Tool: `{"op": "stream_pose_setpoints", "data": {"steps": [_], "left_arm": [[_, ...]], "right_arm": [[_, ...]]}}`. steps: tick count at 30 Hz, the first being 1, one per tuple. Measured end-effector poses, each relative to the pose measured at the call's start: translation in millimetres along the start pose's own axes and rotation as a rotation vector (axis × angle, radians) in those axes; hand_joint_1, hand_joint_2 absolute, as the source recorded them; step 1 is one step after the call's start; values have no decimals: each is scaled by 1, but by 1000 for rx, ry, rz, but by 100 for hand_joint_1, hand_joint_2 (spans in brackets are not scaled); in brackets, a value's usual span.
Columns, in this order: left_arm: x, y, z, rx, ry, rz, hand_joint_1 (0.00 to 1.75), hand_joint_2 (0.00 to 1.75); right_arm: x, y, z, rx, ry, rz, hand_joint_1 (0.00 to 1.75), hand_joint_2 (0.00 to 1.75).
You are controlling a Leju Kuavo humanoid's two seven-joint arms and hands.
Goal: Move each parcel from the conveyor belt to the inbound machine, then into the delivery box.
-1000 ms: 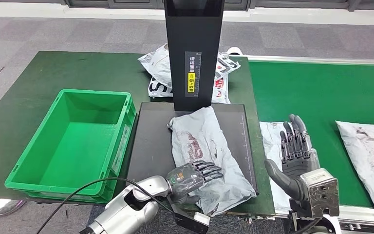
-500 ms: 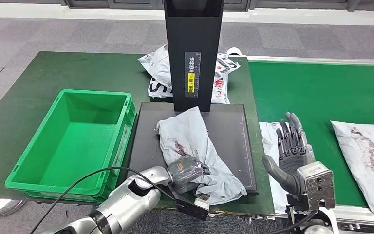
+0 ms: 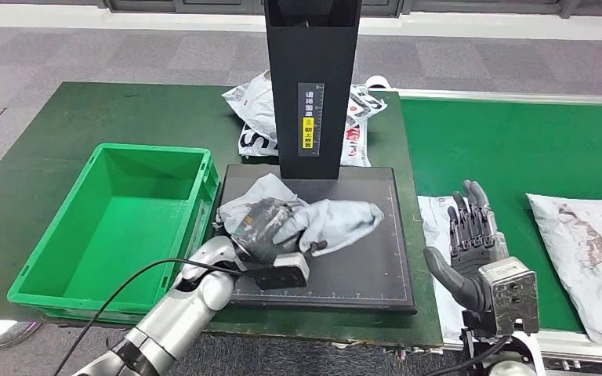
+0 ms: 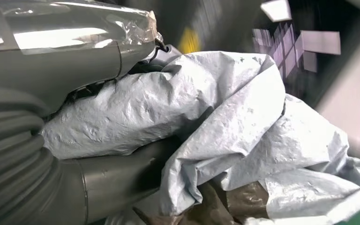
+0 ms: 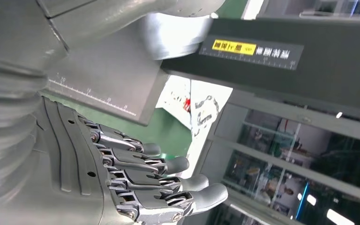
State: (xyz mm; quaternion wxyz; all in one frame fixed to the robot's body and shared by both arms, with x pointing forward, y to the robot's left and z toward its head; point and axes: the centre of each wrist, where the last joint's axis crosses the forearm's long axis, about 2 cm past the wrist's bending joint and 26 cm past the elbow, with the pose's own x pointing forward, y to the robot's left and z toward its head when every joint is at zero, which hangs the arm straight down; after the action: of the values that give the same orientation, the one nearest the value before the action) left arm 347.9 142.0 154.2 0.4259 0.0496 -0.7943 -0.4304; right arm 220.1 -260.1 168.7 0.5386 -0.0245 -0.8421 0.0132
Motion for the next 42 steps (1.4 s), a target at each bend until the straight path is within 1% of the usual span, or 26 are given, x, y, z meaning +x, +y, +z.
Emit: {"op": "stream_pose_setpoints", "data": {"steps": [2, 4, 7, 11, 14, 17, 21, 24, 26, 27, 30, 31, 35, 37, 39, 42], "left_arm": [[3, 24, 1, 133, -14, 32, 175, 175], [5, 45, 3, 218, -25, 37, 175, 175], [9, 62, 9, 319, -44, 20, 175, 175], [14, 90, 23, 542, -38, -83, 175, 175], [19, 111, 37, 691, -17, -220, 175, 175], [26, 126, 48, 802, 19, -403, 175, 175], [30, 141, 59, 915, 108, -662, 175, 175], [26, 146, 65, 948, 165, -760, 175, 175], [23, 148, 68, 938, 227, -793, 175, 175], [20, 148, 68, 916, 275, -805, 135, 175], [5, 146, 67, 813, 426, -807, 4, 175], [-1, 145, 66, 776, 467, -797, 0, 175], [-27, 136, 62, 578, 605, -706, 0, 0], [-38, 129, 62, 484, 640, -643, 0, 0], [-48, 123, 62, 407, 655, -573, 0, 0], [-59, 115, 64, 330, 676, -486, 0, 0]], "right_arm": [[0, -1, 1, -10, 2, 5, 0, 175], [-1, -1, 1, -13, 4, 7, 0, 175], [-1, -2, 2, -19, 4, 9, 0, 175], [-3, -3, 7, -37, 13, 15, 0, 175], [-4, -6, 11, -49, 17, 24, 0, 175], [-6, -8, 14, -60, 19, 31, 0, 175], [-9, -9, 21, -68, 32, 30, 0, 175], [-10, -9, 24, -67, 41, 29, 0, 175], [-10, -9, 25, -65, 46, 30, 0, 175], [-10, -10, 25, -64, 50, 31, 0, 175], [-10, -10, 25, -58, 67, 39, 0, 175], [-10, -11, 25, -53, 72, 42, 0, 175], [-11, -13, 26, -35, 90, 52, 0, 175], [-12, -14, 26, -30, 96, 53, 0, 175], [-12, -14, 25, -24, 99, 54, 0, 175], [-12, -14, 25, -20, 106, 55, 0, 175]]}}
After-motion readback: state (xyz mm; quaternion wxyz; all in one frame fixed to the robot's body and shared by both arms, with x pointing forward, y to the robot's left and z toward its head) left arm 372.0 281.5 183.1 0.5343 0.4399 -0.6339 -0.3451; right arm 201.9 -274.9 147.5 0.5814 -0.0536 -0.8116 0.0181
